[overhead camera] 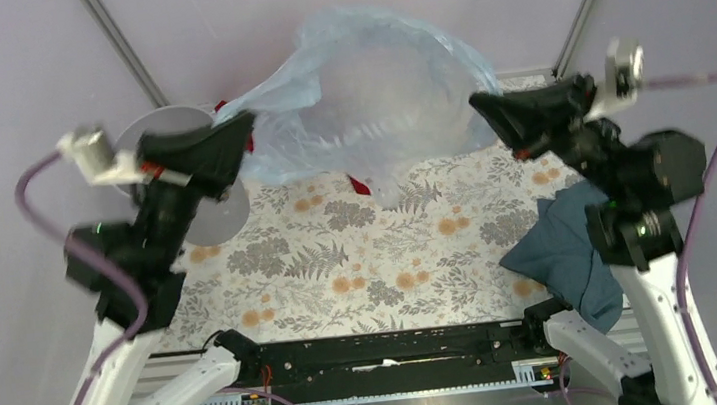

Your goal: Put the trash bags into the trash bin

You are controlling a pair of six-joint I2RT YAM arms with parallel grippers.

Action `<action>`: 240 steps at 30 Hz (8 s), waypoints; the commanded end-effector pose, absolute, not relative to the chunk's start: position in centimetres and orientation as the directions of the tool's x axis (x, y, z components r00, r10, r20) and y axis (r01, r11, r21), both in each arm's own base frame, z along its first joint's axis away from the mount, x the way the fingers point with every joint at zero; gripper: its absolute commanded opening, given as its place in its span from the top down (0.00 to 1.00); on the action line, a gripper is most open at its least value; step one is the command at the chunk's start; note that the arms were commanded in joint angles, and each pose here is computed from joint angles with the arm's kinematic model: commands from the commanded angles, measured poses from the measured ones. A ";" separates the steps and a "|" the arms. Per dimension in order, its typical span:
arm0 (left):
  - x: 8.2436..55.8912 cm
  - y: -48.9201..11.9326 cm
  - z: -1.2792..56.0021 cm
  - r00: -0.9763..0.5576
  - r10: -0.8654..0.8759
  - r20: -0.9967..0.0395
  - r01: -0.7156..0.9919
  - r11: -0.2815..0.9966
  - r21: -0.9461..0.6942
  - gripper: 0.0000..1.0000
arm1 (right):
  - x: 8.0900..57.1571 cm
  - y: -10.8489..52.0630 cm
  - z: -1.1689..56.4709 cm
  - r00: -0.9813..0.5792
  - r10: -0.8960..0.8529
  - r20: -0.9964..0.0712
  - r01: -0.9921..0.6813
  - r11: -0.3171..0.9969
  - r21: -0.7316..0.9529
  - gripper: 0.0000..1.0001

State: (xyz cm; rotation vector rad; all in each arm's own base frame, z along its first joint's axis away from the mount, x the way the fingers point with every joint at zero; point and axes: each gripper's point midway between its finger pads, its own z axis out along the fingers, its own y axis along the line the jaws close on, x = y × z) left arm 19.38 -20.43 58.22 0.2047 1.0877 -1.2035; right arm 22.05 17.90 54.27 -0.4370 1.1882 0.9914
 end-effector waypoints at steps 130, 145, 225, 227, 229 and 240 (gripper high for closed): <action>26.1 -40.2 35.1 -0.765 -0.439 -0.471 0.356 0.321 -0.877 1.00 | 21.6 26.7 29.5 -0.442 0.157 -0.883 -0.687 0.573 0.446 0.26; 23.1 -36.9 37.7 -0.626 -0.342 -0.701 0.605 0.355 -0.713 0.16 | 22.2 25.5 28.7 -0.369 0.219 -0.903 -0.592 0.694 0.410 1.00; 14.6 -31.6 25.9 -0.593 0.071 -0.802 0.770 0.342 -0.539 0.01 | 26.1 17.2 13.3 -0.823 0.169 -0.542 -0.256 0.742 0.620 0.98; 13.1 -32.9 24.6 -0.569 0.125 -0.813 0.792 0.348 -0.502 0.01 | 25.9 18.0 14.6 -0.826 0.183 -0.533 -0.270 0.703 0.658 0.98; 13.4 -33.8 22.9 -0.550 0.133 -0.824 0.777 0.443 -0.447 0.01 | 25.5 18.7 15.9 -0.832 0.193 -0.520 -0.281 0.662 0.695 0.98; 17.2 -40.5 20.0 -0.509 0.102 -0.855 0.735 0.569 -0.369 0.01 | 22.3 22.7 23.9 -0.848 0.270 -0.457 -0.346 0.372 0.862 1.00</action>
